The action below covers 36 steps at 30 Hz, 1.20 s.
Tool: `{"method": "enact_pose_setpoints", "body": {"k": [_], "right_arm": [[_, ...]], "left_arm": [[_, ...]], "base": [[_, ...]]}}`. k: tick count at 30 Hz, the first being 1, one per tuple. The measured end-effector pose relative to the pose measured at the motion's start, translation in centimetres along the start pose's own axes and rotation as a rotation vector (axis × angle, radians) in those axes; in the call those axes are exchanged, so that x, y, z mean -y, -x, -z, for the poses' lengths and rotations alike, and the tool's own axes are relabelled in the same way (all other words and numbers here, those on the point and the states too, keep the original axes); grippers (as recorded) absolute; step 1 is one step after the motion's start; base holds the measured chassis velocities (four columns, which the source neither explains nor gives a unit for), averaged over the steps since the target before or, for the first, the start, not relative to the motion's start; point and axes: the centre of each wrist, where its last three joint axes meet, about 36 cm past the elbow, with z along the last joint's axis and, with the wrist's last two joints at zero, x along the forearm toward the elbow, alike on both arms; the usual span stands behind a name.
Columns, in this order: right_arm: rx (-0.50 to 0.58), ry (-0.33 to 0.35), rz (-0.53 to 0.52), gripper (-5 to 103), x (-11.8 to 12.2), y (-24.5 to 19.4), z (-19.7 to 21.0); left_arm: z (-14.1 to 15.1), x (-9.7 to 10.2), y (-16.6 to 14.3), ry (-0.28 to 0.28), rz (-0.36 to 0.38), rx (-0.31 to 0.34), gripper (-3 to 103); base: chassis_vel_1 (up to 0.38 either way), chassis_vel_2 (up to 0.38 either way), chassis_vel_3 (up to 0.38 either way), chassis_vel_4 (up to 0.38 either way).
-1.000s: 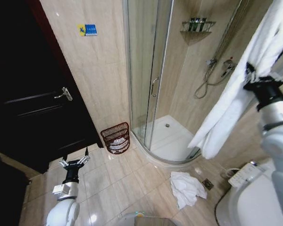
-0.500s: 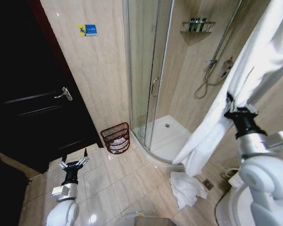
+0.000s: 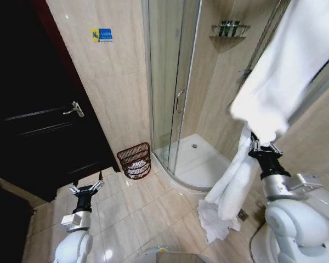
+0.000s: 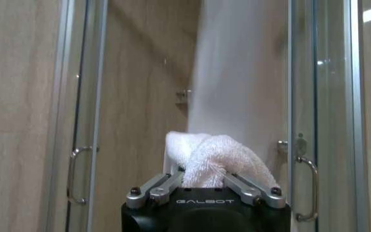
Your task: Discard the used towel into the hamper.
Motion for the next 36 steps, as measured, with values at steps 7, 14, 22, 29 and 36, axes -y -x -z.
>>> {"method": "enact_pose_setpoints", "body": {"k": [7,14,22,29,36], "right_arm": [[0.011,-0.001,0.008,10,-0.33,-0.25,0.05],[0.022,-0.011,-0.004,10,-0.10,-0.04,-0.15],[0.032,-0.010,-0.005,10,-0.15,-0.02,-0.15],[0.047,0.008,0.009,10,-0.55,-0.22,0.16],[0.044,0.009,0.018,10,-0.73,-0.48,0.41]], "left_arm": [[0.07,-0.40,-0.01,0.001,0.005,0.007,100],[0.10,-0.22,0.08,-0.004,0.006,0.011,100],[0.18,-0.16,-0.11,-0.005,0.005,0.012,100],[0.46,-0.08,-0.06,-0.011,0.001,0.021,100],[0.76,0.04,0.18,-0.021,-0.012,0.016,100]], "base": [[0.000,0.000,0.000,0.000],[0.000,0.000,0.000,0.000],[0.000,0.000,0.000,0.000],[0.000,0.000,0.000,0.000],[0.000,0.000,0.000,0.000]]}}
